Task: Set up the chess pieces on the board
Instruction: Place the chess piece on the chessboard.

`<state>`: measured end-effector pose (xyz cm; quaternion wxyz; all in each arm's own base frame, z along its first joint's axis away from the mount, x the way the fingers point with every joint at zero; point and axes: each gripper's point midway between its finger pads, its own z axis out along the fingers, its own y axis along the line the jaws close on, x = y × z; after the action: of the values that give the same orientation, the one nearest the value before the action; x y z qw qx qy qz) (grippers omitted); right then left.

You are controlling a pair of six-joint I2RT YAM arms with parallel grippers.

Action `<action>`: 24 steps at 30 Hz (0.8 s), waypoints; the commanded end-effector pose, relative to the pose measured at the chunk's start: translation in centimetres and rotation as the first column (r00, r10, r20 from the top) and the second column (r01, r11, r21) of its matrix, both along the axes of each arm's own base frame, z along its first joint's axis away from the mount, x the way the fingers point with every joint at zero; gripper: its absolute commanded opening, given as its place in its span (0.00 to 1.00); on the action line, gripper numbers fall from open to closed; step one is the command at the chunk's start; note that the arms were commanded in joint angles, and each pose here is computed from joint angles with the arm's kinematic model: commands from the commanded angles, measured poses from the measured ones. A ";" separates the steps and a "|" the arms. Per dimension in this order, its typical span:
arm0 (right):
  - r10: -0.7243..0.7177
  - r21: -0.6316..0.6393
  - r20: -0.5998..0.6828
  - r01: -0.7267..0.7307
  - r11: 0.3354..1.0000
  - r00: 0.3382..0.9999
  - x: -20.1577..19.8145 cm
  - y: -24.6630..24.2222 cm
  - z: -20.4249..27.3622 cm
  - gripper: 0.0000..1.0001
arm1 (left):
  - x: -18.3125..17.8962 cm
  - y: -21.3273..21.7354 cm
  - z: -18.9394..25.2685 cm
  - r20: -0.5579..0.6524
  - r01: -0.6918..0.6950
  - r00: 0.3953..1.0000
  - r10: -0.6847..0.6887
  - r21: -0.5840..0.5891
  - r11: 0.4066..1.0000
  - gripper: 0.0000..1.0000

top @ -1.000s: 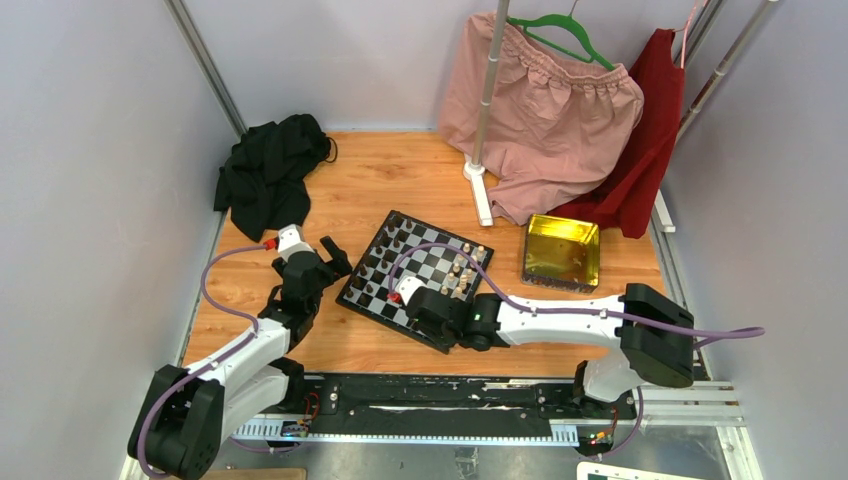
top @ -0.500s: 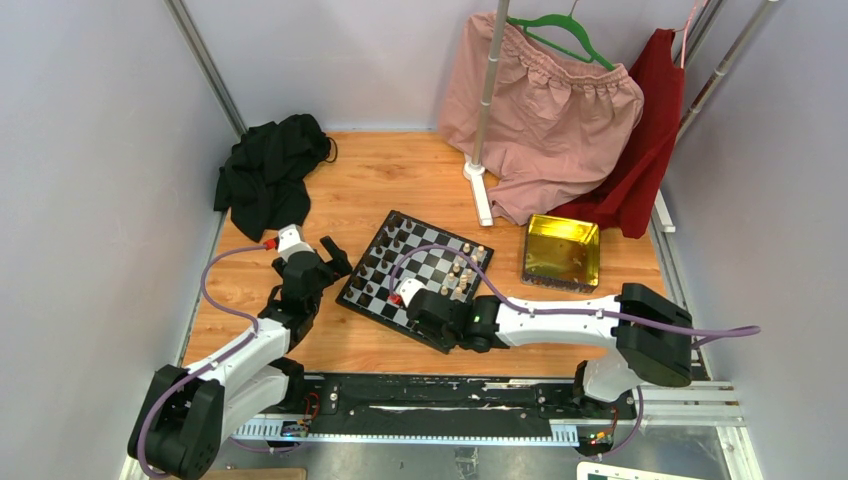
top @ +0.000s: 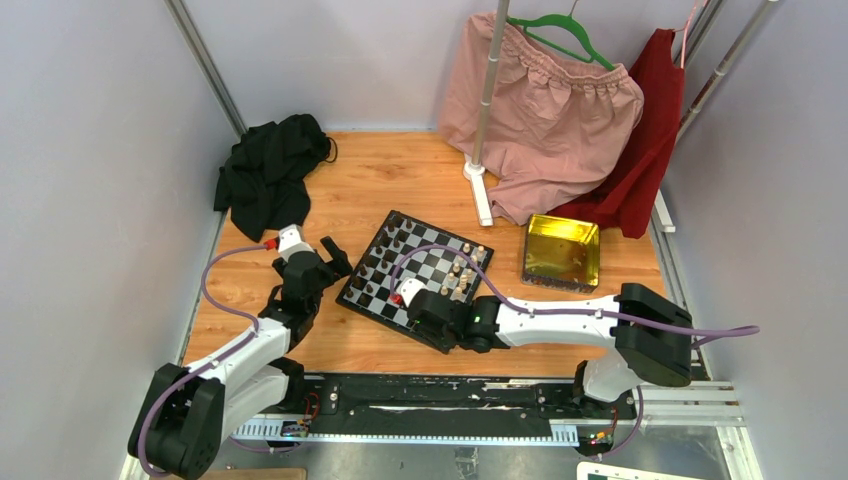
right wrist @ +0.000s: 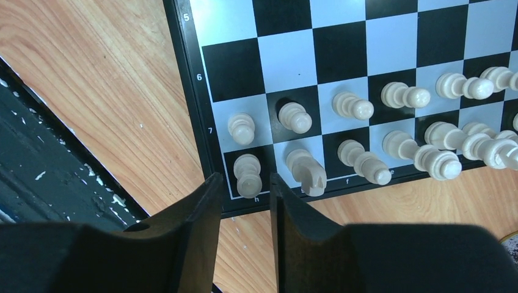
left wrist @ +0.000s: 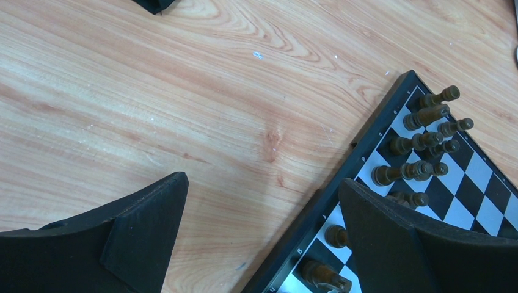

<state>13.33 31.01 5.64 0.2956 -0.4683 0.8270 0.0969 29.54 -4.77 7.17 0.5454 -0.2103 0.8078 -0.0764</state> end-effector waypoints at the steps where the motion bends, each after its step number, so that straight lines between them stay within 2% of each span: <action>1: -0.017 -0.025 0.004 0.017 1.000 1.000 0.2 -1.1 -0.2 0.39 | 0.1 -0.2 0.1 0.004 0.006 1.000 -0.006 0.005 1.000 1.00; 9: -0.023 -0.017 0.024 0.023 1.000 0.999 0.4 -1.3 1.5 0.41 | 0.2 -0.2 0.1 0.003 0.008 1.000 -0.008 0.004 1.000 1.00; 15: -0.015 0.043 0.064 0.012 0.999 0.998 0.8 -0.8 6.3 0.41 | 0.1 -0.2 0.1 0.005 0.004 1.000 -0.004 0.005 1.000 1.00; 20: -0.092 0.112 0.208 0.070 0.991 0.974 3.1 -1.7 12.7 0.43 | 0.1 0.1 0.3 0.016 -0.011 1.000 0.011 0.001 1.000 1.00; 24: -0.242 0.192 0.342 0.185 0.964 0.908 5.3 -4.4 17.0 0.55 | 0.2 0.0 0.2 0.011 -0.006 1.000 0.006 0.006 1.000 1.00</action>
<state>16.02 30.60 18.66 0.4179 -0.4160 0.8000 0.1112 29.50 -4.86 6.90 0.5412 -0.2083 0.8111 -0.0767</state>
